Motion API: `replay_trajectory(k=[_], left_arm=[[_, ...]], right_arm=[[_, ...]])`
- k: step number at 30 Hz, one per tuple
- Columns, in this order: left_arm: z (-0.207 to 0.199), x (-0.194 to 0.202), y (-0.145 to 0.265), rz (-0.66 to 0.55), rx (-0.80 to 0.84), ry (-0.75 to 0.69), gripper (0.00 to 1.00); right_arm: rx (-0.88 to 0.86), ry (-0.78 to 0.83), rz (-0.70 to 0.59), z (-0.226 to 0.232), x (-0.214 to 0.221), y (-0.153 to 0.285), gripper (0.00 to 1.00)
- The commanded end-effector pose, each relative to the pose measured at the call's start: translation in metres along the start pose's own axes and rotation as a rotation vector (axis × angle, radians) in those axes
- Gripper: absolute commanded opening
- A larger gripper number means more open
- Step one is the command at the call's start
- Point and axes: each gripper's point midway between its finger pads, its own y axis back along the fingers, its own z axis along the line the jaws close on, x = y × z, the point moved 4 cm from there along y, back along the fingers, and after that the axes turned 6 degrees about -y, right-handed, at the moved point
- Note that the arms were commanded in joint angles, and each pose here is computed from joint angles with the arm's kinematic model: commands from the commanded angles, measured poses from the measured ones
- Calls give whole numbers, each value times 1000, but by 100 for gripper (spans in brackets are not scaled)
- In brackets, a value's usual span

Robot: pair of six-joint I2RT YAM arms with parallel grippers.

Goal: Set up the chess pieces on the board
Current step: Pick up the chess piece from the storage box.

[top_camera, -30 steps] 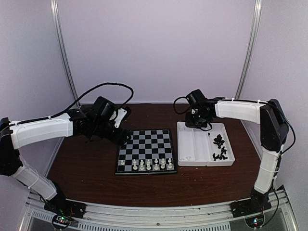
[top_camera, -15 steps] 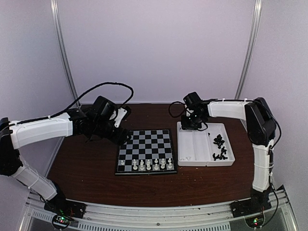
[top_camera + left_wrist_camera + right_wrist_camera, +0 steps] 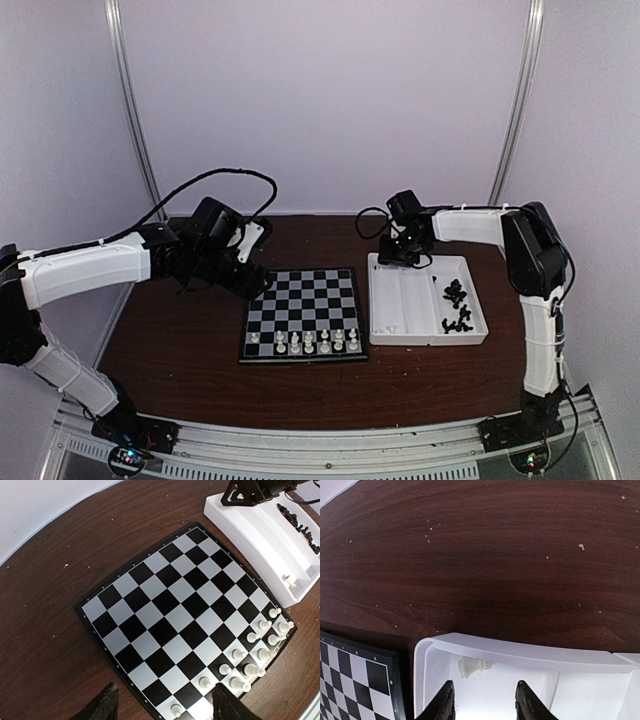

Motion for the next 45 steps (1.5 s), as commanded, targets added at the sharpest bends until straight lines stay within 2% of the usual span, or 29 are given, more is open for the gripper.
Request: replay_trajectory(k=[1, 16, 29, 45], left_arm=[[5, -14, 4, -39, -16, 16, 65], [5, -13, 3, -36, -21, 16, 65], [5, -13, 0, -28, -18, 15, 65], [5, -13, 0, -29, -22, 14, 65]], right_arm=[[-19, -2, -7, 5, -5, -14, 42], [47, 45, 11, 5, -6, -34, 43], [121, 114, 27, 5, 5, -40, 39], [107, 16, -133, 9, -3, -48, 39]])
